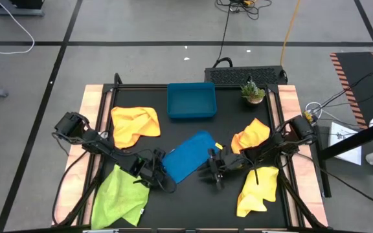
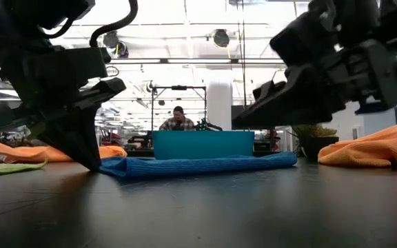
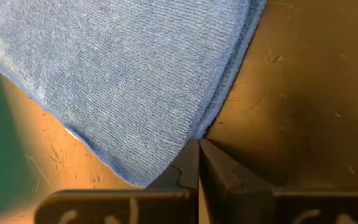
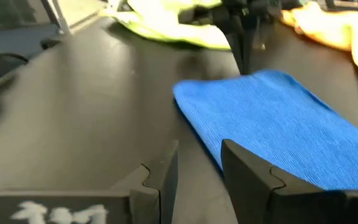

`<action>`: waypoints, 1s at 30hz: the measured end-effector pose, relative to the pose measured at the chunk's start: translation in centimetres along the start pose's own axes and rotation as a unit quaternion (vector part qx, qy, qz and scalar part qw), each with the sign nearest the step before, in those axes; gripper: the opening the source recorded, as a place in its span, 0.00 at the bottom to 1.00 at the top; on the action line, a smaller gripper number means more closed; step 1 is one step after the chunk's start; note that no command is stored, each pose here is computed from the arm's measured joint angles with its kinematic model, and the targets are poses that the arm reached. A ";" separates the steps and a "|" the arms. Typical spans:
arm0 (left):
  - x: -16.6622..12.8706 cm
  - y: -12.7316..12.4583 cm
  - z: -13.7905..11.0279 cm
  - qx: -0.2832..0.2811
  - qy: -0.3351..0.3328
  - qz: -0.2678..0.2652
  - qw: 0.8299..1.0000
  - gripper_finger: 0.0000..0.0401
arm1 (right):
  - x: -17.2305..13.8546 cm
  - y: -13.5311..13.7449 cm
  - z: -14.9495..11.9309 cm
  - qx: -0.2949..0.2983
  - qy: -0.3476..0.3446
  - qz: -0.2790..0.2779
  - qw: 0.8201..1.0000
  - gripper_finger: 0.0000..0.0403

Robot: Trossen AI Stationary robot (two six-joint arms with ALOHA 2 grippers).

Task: Fold microfiber towels
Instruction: Fold the blue microfiber cloth

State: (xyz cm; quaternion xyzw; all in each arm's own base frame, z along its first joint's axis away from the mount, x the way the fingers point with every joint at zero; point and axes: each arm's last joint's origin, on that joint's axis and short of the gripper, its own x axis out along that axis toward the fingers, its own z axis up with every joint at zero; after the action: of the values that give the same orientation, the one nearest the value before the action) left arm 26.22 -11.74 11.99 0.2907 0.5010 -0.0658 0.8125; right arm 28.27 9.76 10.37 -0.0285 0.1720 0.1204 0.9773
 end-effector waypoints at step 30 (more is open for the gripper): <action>-0.4 -0.2 0.3 -0.015 0.004 0.050 0.999 0.48 | -0.1 0.1 0.7 -0.001 -0.033 0.020 0.999 0.29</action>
State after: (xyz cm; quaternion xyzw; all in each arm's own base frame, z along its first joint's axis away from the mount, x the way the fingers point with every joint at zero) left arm 26.21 -12.16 12.34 0.3036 0.4901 -0.0171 0.8169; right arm 28.43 9.94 11.06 -0.0225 0.1402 0.1408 0.9798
